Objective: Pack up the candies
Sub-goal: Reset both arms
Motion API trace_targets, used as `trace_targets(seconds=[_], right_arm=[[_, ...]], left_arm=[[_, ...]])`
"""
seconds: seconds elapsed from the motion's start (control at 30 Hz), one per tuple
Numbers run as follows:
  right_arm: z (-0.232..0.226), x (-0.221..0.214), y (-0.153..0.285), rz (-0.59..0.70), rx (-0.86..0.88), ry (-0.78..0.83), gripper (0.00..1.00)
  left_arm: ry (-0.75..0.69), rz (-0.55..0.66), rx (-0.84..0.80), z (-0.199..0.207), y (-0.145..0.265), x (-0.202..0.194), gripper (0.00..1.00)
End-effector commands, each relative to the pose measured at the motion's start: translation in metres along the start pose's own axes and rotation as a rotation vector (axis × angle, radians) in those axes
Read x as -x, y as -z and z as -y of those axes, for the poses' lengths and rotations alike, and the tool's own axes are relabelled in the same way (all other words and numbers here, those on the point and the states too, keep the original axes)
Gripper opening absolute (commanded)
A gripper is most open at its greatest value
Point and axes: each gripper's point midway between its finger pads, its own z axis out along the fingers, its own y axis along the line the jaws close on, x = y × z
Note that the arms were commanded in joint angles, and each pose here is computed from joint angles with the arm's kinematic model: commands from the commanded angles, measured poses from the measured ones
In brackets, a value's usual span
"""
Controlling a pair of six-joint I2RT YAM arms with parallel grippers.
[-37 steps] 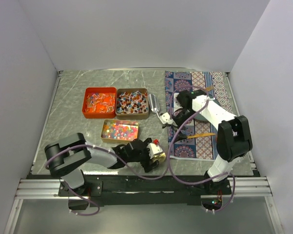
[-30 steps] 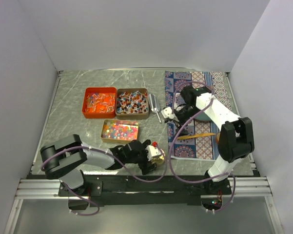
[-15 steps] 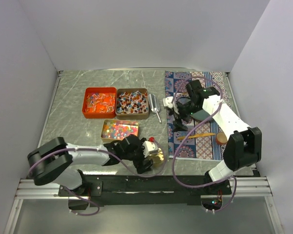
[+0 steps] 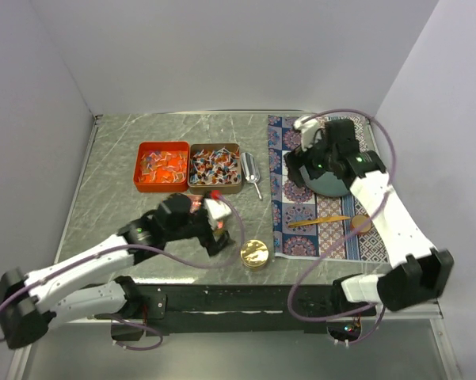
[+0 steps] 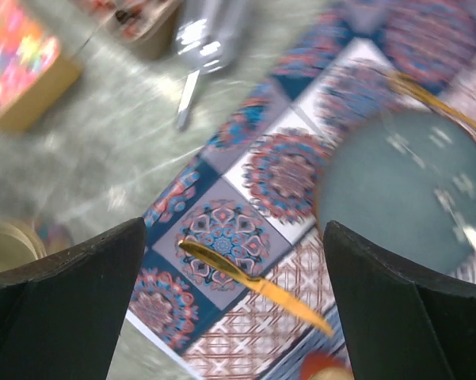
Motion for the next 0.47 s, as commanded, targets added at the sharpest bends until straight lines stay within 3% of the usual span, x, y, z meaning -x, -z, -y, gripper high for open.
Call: trace_targets(seconds=[0.0,0.07,0.1,0.2,0.3,0.43], right_arm=[[0.037,0.008,0.034,0.116,-0.313,-0.244,1.0],[0.049,0.003,0.051,0.136,-0.414,-0.264,1.0],[0.051,-0.003,0.053,0.128,-0.439,-0.272,1.0],[0.055,-0.014,0.064,0.116,-0.492,-0.238,1.0],[0.056,-0.019,0.069,0.126,-0.499,-0.213,1.0],[0.056,-0.016,0.073,0.169,-0.479,-0.29,1.0]], left_arm=[[-0.012,0.088,0.365,-0.075,0.05,0.044,0.97],[0.018,0.158,0.662,-0.125,0.083,0.062,0.97],[0.075,0.269,0.802,-0.152,0.106,0.083,0.97],[0.181,0.371,1.066,-0.208,0.156,0.099,0.97],[0.306,0.427,1.217,-0.249,0.188,0.098,0.97],[0.384,0.518,1.39,-0.273,0.232,0.092,0.97]])
